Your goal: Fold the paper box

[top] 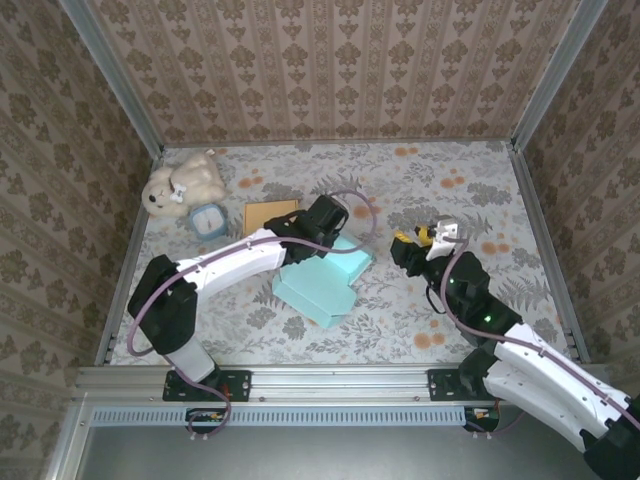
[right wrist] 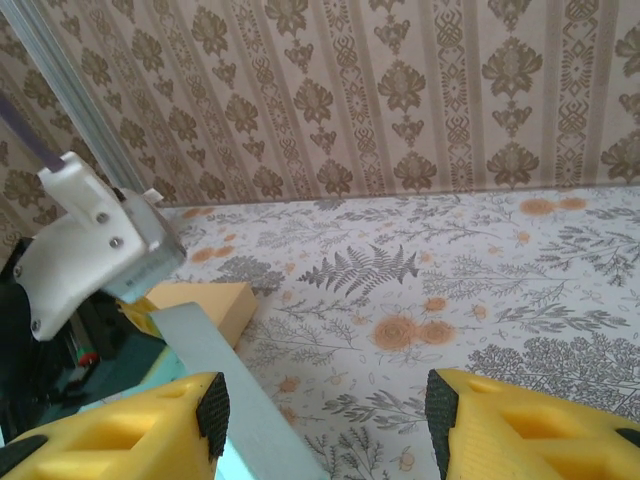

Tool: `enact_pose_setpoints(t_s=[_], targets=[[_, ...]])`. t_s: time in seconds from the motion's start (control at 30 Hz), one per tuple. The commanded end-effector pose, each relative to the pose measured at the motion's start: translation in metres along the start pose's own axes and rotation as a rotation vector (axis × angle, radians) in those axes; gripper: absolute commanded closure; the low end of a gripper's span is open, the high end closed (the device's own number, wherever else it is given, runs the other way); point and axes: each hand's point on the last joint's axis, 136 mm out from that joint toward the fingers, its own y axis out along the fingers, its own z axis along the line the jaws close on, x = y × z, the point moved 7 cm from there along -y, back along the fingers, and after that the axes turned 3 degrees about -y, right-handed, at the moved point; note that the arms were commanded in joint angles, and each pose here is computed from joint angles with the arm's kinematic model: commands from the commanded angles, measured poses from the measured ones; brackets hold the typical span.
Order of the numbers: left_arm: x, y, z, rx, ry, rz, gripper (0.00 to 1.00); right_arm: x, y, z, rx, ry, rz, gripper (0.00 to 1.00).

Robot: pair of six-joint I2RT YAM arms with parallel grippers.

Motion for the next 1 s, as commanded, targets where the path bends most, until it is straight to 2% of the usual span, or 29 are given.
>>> enact_pose_setpoints(t_s=[0.0,0.07,0.23,0.33,0.53,0.7,0.93,0.97], targets=[[0.017,-0.012,-0.018,-0.048,0.331,-0.025,1.00,0.003,-0.012,-0.004,0.001,0.000,-0.044,0.43],[0.024,-0.015,-0.029,-0.052,0.462,-0.003,1.00,0.006,-0.020,-0.007,-0.006,0.011,-0.074,0.43],[0.014,-0.003,-0.058,-0.050,0.916,0.096,1.00,0.010,-0.040,-0.015,-0.016,0.045,-0.156,0.42],[0.015,-0.001,-0.062,-0.059,1.092,0.116,1.00,0.012,-0.049,-0.019,-0.017,0.065,-0.198,0.43],[0.024,-0.015,-0.080,-0.171,1.265,0.107,1.00,0.013,-0.057,-0.022,-0.021,0.082,-0.230,0.43],[0.017,0.011,-0.097,-0.176,1.354,0.208,1.00,0.012,-0.056,-0.021,-0.016,0.085,-0.223,0.43],[0.021,0.034,-0.115,-0.187,1.417,0.219,1.00,0.012,-0.054,-0.020,-0.016,0.085,-0.221,0.43],[0.020,0.037,-0.116,-0.192,1.420,0.235,0.97,0.012,-0.054,-0.020,-0.015,0.084,-0.220,0.43]])
